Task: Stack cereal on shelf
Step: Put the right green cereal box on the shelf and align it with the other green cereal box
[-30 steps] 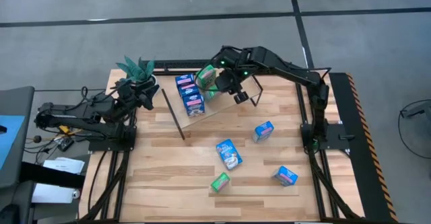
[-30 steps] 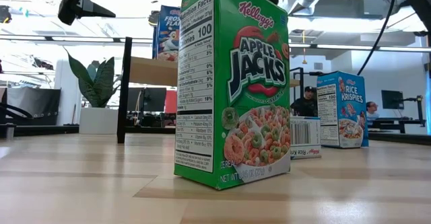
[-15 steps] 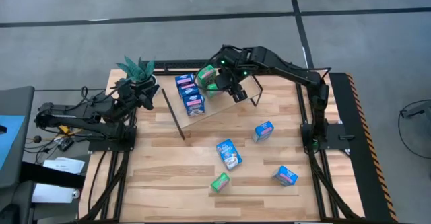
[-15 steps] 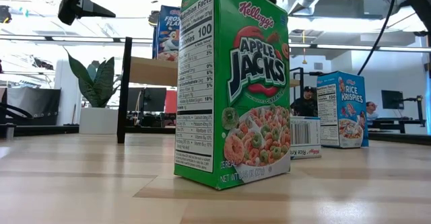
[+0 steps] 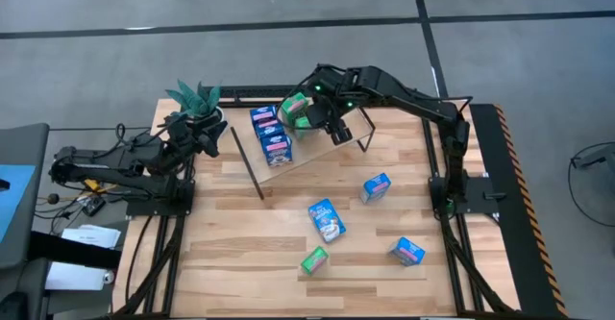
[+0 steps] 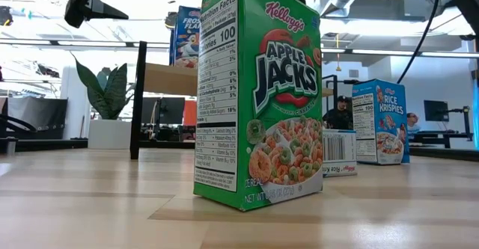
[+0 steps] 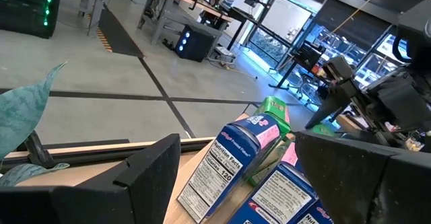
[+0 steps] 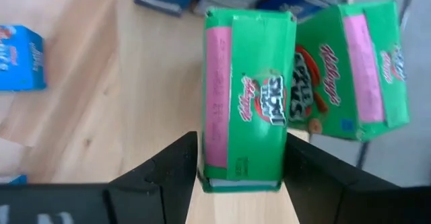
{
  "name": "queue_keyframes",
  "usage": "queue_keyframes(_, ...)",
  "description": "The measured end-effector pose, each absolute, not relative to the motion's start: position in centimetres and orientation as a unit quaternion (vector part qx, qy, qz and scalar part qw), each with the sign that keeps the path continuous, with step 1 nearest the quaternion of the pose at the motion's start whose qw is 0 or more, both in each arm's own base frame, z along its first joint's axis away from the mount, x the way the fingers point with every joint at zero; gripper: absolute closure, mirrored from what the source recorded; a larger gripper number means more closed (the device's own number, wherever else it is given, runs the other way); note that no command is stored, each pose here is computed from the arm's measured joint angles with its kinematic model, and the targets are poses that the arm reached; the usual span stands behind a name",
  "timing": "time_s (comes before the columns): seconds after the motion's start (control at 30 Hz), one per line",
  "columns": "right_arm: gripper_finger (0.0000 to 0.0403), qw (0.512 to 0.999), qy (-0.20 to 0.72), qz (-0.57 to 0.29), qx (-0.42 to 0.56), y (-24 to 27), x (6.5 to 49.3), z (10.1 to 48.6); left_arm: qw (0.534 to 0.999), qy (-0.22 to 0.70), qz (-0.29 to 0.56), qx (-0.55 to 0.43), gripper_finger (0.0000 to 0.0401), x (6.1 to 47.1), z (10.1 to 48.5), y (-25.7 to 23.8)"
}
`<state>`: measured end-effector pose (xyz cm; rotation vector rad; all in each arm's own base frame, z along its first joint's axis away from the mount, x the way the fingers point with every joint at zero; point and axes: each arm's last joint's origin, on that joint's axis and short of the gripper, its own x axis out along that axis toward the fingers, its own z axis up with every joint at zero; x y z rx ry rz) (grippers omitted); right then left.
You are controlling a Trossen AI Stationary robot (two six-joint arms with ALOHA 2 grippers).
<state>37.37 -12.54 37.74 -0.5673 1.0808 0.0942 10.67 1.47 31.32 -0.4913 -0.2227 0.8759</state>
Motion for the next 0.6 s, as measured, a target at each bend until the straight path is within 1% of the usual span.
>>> queue_keyframes(0.1, 0.0173, 0.815, 0.511, 0.034, -0.272, -12.6, 37.3, 37.9, 0.871, -0.106, 0.419, -0.235, 0.0118, 10.7, 31.3, 1.5)
queue_keyframes(0.43, 0.0173, 0.841, 0.464, 0.004, -0.277, -12.5, 36.7, 41.1, 0.871, -0.106, 0.419, -0.235, 0.0118, 10.7, 31.3, 1.5)
queue_keyframes(0.6, 0.0173, 0.839, 0.471, -0.011, -0.272, -12.4, 36.3, 41.8, 0.871, -0.106, 0.419, -0.235, 0.0118, 10.7, 31.3, 1.5)
